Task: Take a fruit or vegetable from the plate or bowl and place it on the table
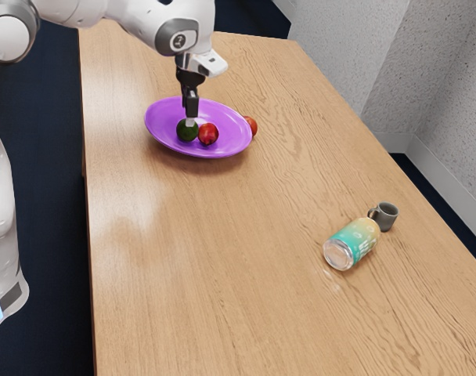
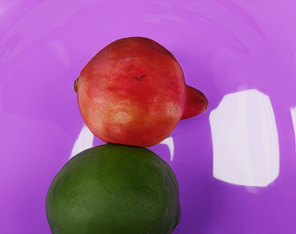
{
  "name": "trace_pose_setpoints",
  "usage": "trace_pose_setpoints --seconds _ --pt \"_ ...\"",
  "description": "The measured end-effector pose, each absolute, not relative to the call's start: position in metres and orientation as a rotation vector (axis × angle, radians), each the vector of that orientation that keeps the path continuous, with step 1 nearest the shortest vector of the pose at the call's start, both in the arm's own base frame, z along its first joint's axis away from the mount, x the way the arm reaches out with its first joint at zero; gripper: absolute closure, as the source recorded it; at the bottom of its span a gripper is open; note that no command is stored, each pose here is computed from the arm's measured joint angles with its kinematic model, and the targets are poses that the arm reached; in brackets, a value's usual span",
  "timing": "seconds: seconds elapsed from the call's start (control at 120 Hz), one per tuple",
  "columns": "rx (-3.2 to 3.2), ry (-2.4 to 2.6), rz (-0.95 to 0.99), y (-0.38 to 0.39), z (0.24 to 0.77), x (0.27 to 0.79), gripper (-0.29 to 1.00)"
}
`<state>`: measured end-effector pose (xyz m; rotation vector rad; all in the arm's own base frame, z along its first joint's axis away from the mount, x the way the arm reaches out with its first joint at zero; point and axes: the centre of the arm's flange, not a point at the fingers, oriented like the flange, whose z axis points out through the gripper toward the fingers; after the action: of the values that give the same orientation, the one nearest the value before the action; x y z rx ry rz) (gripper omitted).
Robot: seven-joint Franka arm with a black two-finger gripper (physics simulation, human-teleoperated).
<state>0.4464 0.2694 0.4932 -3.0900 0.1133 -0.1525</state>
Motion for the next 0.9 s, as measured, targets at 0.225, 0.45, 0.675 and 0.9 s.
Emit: trace_pose_setpoints --seconds 0.225,0.45,0.675,0.9 --pt "-3.092 0.108 -0.17 0.274 0.49 0.447 0.0" --pt "-3.094 0.097 -0.166 0.282 0.486 0.444 0.0" --pt "-3.111 0.101 -0.156 0.281 0.473 0.448 0.0" --pt "-3.118 0.086 -0.162 0.288 0.468 0.447 0.0"
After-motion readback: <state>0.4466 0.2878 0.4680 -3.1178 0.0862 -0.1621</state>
